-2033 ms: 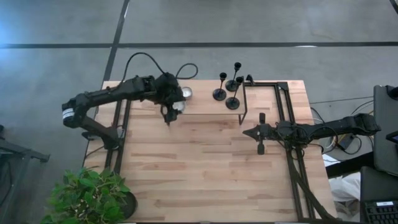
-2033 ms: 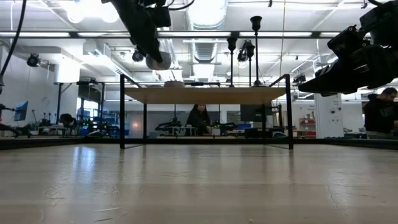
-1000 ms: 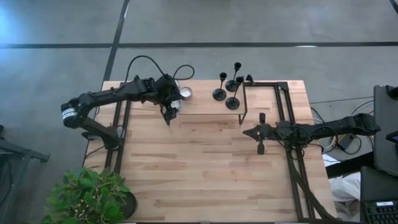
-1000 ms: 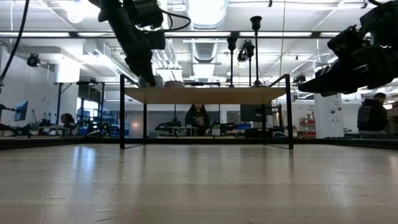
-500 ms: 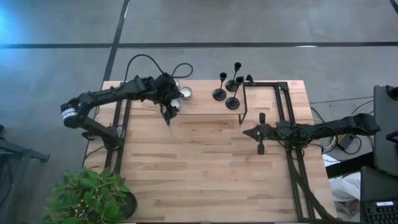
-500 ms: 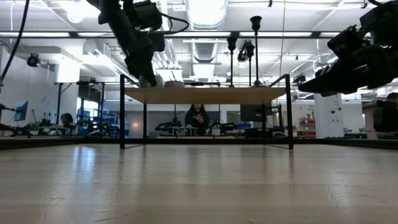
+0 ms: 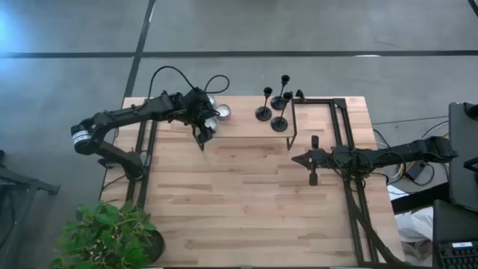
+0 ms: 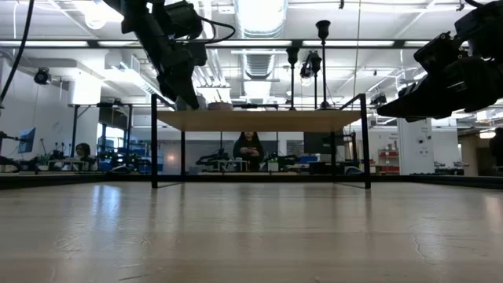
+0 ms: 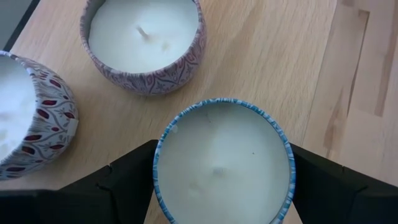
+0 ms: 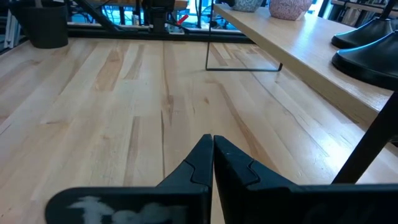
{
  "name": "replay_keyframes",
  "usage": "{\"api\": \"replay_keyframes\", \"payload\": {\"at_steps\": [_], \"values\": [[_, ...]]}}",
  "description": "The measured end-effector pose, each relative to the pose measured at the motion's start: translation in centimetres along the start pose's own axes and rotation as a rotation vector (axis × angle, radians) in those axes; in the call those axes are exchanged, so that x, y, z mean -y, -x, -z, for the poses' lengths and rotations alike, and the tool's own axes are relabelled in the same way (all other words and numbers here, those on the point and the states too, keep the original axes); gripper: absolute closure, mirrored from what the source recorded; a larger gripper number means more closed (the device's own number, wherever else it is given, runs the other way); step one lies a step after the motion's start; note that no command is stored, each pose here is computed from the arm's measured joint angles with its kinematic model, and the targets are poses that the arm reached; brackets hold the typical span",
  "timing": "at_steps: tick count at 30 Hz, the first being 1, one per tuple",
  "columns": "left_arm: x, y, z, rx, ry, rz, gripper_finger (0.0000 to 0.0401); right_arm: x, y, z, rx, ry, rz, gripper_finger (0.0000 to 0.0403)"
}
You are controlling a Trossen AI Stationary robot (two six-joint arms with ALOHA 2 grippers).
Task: Pick & Place candle stick holders
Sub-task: Put the blue scented candle on the shelf
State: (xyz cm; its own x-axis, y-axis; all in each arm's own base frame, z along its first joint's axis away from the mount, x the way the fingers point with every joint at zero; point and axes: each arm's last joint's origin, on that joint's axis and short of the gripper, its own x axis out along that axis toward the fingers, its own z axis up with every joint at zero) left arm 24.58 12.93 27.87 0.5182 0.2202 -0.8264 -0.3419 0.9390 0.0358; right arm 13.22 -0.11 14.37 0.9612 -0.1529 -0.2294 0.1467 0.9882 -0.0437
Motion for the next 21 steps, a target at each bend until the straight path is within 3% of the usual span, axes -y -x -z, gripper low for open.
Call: {"api": "replay_keyframes", "payload": {"at_steps": [9, 21], "values": [[0.01, 0.26, 0.04, 0.007, 0.012, -0.004, 0.0086, 0.0, 0.0, 0.0, 0.0, 0.0, 0.0, 0.0394], [0.05, 0.18, 0.16, -0.001, 0.023, 0.003, 0.0028, 0.0, 0.0, 0.0, 0.0, 0.0, 0.0, 0.0394]]}}
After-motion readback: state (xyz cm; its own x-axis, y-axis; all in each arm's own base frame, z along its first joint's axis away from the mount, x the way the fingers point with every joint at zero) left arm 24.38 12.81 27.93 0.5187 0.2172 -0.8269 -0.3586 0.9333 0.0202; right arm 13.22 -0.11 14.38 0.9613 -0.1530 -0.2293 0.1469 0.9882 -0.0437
